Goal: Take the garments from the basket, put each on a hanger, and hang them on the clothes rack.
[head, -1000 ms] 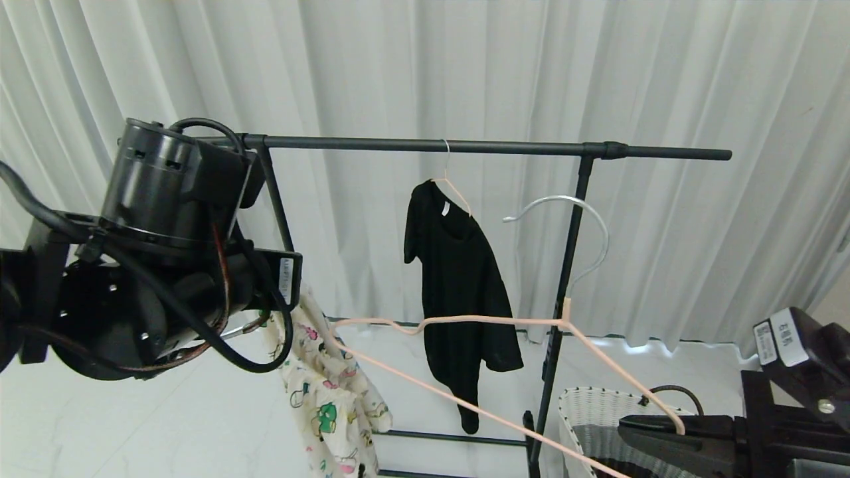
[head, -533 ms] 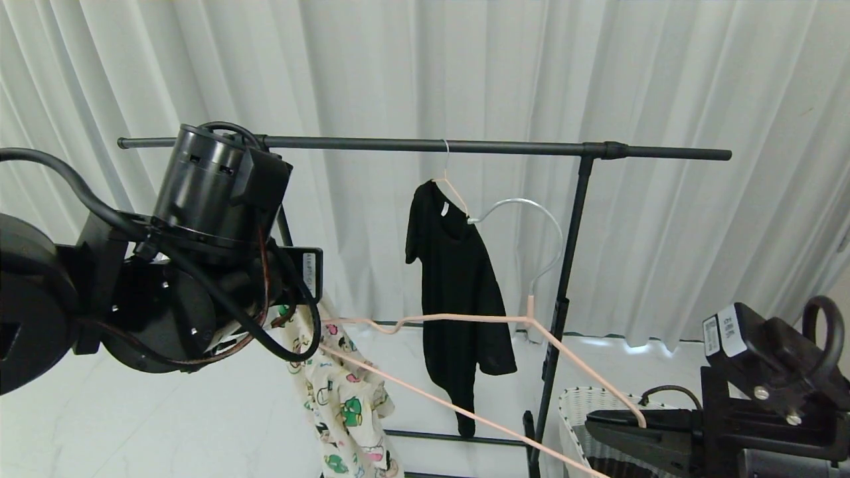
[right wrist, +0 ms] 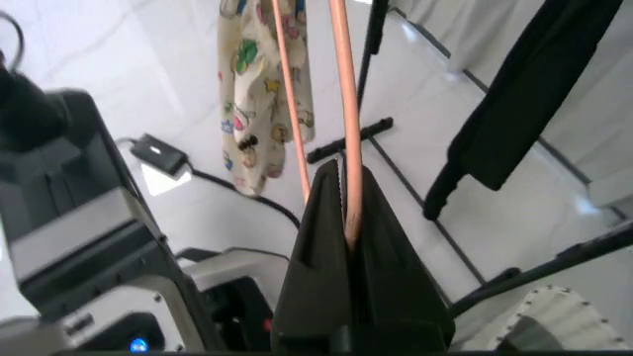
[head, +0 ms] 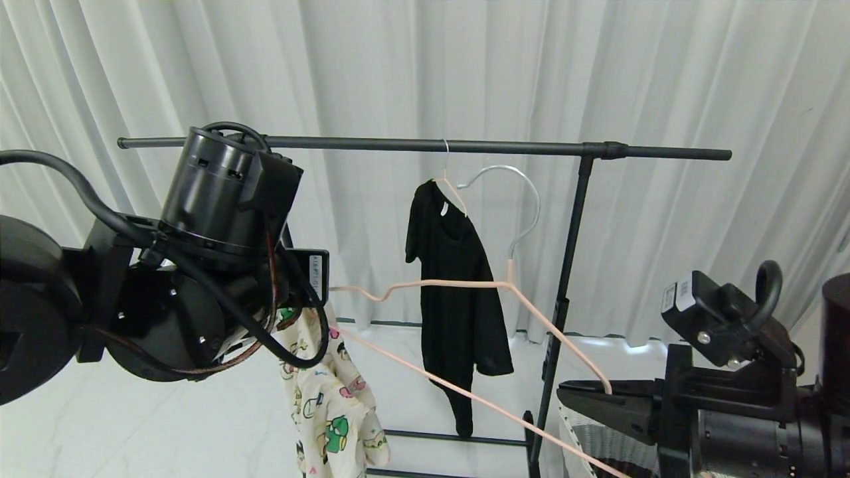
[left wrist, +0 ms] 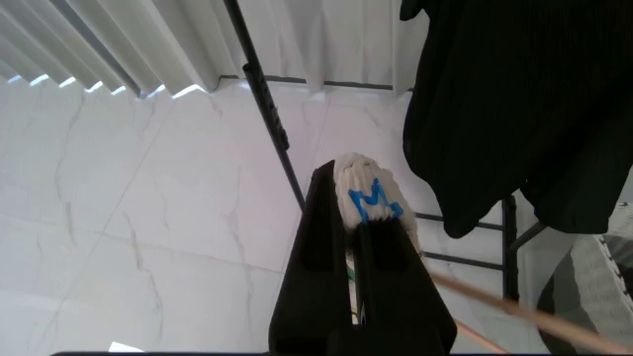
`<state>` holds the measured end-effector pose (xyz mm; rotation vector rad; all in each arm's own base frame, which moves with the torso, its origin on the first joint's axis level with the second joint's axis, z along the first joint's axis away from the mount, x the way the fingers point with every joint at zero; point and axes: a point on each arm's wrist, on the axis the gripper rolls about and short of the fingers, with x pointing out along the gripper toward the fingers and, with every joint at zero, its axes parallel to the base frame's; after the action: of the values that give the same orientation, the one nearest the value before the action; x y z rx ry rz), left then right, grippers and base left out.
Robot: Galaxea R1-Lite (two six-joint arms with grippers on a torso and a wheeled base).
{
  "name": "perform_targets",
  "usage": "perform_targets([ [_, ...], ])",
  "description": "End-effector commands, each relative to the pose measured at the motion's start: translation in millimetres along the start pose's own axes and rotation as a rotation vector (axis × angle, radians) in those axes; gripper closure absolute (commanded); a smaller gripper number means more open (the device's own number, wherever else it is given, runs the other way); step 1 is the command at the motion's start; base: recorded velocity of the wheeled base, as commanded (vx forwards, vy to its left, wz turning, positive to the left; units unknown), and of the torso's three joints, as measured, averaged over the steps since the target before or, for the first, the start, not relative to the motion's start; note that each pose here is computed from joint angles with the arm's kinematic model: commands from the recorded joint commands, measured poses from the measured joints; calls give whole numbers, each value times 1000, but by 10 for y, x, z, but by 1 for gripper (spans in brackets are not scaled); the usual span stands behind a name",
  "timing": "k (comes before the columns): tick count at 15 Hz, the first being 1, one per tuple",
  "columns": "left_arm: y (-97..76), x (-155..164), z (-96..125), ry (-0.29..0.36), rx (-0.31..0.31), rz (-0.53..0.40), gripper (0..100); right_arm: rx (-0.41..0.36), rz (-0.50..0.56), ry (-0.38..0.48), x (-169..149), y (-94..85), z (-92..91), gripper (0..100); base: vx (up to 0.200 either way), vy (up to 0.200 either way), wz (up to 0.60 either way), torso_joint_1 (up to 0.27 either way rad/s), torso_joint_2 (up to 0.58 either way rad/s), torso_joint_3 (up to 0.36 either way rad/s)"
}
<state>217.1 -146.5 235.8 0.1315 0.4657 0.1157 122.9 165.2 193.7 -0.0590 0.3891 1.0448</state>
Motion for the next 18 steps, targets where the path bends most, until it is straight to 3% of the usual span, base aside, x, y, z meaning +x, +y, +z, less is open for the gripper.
perform_targets([
  [1, 1, -11, 24, -9, -13, 3, 100, 40, 4, -19, 87, -1, 92, 100, 0, 0, 0, 0, 0, 0],
  [3, -14, -2, 61, -19, -45, 14, 100, 54, 3, -25, 147, -4, 105, 100, 0, 0, 0, 0, 0, 0],
  [8, -72, -71, 74, -32, -60, -16, 100, 98, -24, -38, 556, 87, 82, 100, 0, 0, 0, 0, 0, 0],
  [10, -152, -160, 86, -45, -97, -60, 100, 114, -38, -43, 731, 139, 118, 100, 0, 0, 0, 0, 0, 0],
  [18, -331, -505, 109, -62, -76, -291, 100, 97, -1, 0, 994, 290, 65, 100, 0, 0, 0, 0, 0, 0],
])
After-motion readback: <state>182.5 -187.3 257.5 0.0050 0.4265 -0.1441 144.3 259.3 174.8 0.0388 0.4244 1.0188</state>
